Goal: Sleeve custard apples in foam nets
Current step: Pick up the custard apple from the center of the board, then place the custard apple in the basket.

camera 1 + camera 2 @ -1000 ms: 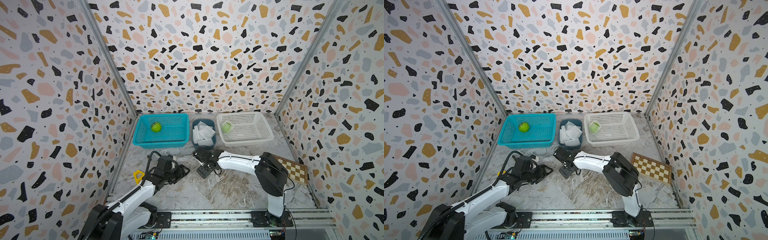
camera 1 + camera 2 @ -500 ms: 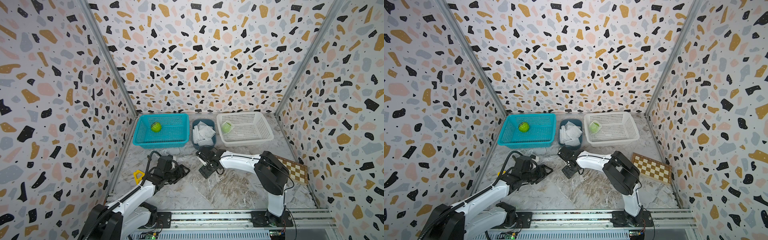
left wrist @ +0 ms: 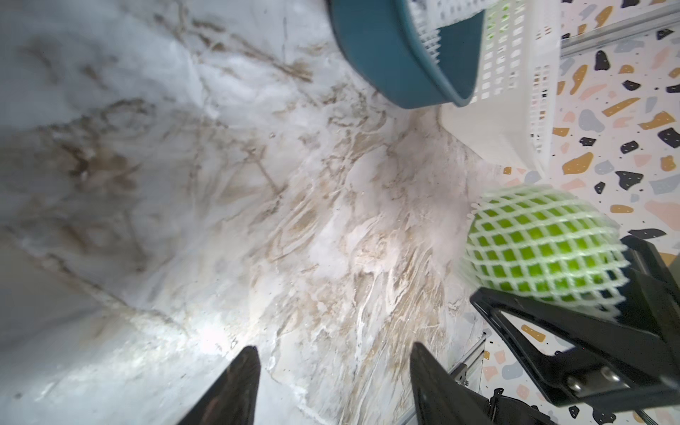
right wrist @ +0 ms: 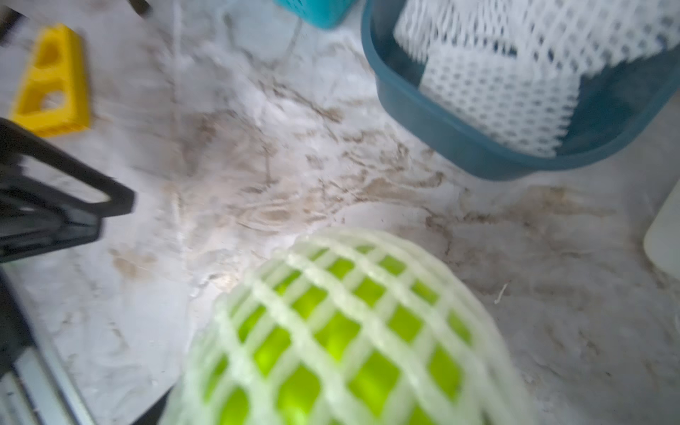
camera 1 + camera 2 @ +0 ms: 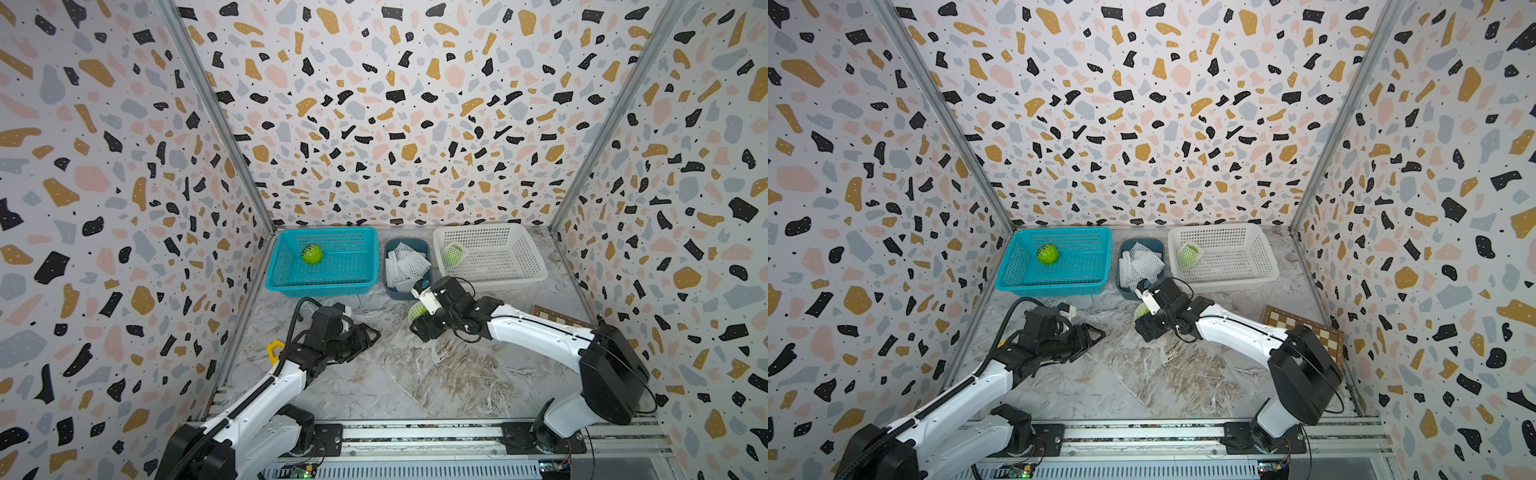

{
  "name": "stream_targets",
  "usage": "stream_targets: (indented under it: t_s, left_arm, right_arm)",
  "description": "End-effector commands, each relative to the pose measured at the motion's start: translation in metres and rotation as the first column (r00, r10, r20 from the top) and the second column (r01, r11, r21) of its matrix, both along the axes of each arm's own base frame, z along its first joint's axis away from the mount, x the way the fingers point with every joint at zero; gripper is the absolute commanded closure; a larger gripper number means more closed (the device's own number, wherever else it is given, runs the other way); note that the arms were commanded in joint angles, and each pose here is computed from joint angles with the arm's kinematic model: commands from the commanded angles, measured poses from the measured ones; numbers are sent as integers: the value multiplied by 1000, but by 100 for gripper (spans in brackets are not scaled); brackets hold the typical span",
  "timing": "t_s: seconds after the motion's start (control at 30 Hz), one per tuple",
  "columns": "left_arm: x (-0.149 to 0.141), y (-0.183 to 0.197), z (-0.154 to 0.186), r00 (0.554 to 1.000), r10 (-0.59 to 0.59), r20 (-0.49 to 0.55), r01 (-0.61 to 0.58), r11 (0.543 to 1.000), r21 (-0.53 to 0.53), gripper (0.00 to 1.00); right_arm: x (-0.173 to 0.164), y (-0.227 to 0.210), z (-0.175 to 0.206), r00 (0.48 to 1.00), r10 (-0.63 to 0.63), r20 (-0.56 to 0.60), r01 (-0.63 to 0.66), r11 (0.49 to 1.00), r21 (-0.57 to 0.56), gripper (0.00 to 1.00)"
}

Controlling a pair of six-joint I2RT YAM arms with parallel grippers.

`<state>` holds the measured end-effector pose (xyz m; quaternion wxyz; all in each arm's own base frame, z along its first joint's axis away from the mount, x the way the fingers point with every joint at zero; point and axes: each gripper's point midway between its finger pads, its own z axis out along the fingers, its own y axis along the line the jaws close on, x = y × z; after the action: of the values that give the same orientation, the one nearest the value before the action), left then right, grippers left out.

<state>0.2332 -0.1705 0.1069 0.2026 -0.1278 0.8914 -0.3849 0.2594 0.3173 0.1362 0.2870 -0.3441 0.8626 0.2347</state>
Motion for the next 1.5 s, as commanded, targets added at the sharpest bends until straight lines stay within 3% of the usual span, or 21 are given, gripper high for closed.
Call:
stream_targets:
  t_s: [0.0, 0.37, 0.77, 0.9, 1.1, 1.27, 1.47]
  left_arm:
    - [3, -4, 28, 996, -50, 67, 51, 999, -3, 36]
    - [-5, -22, 106, 954, -172, 246, 196, 977, -78, 35]
    - [-21, -40, 146, 906, -251, 341, 327, 926, -187, 24]
    - [-21, -42, 147, 905, -252, 342, 327, 928, -182, 23]
    - [-18, -48, 144, 904, -264, 337, 330, 931, -157, 23]
    - [-15, -51, 138, 909, -269, 318, 323, 937, -134, 23]
    - [-15, -49, 128, 920, -259, 294, 299, 949, -103, 22]
  right_arm:
    - [-16, 15, 46, 990, 111, 89, -125, 976, 179, 16]
    - [-64, 3, 123, 928, 214, 304, -329, 853, 406, 16]
    - [-50, -12, 139, 950, 126, 287, -252, 852, 459, 15]
    - [-19, -29, 146, 968, 12, 252, -136, 866, 481, 15]
    - [59, -78, 147, 958, -249, 142, 154, 865, 478, 15]
    - [129, -123, 126, 884, -464, 57, 405, 820, 404, 15]
    - [191, -173, 93, 788, -615, -35, 585, 728, 358, 15]
